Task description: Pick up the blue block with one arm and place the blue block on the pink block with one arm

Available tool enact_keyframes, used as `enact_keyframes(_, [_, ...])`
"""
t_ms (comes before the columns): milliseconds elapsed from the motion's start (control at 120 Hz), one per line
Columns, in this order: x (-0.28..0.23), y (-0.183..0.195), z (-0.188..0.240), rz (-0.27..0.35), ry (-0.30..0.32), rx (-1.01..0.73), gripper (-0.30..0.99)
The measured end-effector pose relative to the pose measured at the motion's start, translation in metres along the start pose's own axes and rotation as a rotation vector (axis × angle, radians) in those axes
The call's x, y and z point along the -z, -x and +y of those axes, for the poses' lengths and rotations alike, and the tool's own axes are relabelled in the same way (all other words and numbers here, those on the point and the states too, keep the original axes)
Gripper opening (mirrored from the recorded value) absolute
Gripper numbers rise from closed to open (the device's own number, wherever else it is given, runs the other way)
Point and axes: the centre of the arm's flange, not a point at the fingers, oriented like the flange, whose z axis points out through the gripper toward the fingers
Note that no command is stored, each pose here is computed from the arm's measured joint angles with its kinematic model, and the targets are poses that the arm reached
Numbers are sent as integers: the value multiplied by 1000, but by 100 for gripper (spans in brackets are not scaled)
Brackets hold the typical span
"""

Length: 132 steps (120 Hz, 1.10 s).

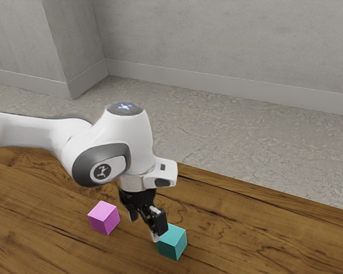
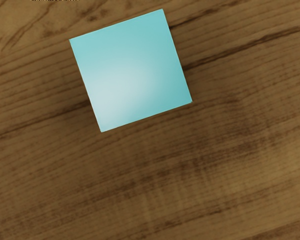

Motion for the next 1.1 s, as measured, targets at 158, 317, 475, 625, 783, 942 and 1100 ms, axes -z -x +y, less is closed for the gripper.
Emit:
enact_keyframes(158, [-26, -10, 1, 23, 32, 81, 69])
enact_keyframes(317, [-49, -27, -6, 28, 57, 159, 69])
enact_keyframes(475, [-56, -40, -19, 46, 73, 233, 69])
enact_keyframes(625, [-69, -53, -30, 39, 78, 278, 69])
enact_keyframes(783, [-79, -60, -21, 36, 50, 251, 69])
enact_keyframes(942, [-92, -63, -16, 29, 45, 251, 69])
enact_keyframes(1100, [-96, -73, -18, 36, 53, 271, 69])
